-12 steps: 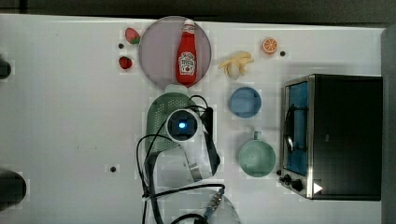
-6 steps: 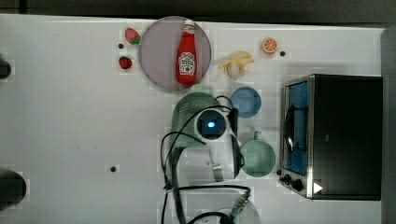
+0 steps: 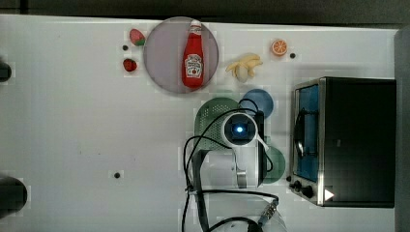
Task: Drag strainer left to right.
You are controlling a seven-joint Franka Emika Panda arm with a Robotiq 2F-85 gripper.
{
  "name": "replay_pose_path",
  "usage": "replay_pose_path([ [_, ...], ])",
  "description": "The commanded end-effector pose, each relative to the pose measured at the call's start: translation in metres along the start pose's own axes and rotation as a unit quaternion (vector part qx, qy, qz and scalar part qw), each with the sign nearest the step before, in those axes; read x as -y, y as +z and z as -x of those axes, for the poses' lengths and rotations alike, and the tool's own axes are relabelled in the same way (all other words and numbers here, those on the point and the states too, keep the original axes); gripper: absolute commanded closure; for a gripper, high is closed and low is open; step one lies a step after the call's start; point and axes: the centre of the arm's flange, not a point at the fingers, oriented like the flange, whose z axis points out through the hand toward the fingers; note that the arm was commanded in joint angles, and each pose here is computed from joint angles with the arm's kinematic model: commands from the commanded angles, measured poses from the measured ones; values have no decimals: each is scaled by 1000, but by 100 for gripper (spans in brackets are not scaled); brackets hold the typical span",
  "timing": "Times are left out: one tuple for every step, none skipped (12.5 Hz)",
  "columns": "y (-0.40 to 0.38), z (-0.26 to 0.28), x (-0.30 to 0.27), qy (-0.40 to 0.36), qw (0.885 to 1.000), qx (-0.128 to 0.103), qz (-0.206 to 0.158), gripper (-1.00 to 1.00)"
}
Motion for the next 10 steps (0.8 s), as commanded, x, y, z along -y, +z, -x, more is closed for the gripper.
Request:
replay_pose_path([
  [-34, 13, 7, -116, 993, -5, -33, -100],
  [-53, 23, 13, -134, 990, -7, -48, -100],
  [-77, 31, 17, -141, 988, -11, -60, -100],
  [-100, 38, 19, -149, 987, -17, -62, -100],
  [-125, 43, 20, -155, 986, -25, -60, -100],
  [-150, 45, 21, -158, 985, -35, -53, -100],
  [-176, 47, 20, -164, 985, -45, -44, -100],
  [-200, 47, 17, -172, 983, -53, -30, -100],
  [-224, 46, 14, -184, 981, -53, -19, -100],
  [-248, 44, 7, -195, 980, -40, -8, -100],
])
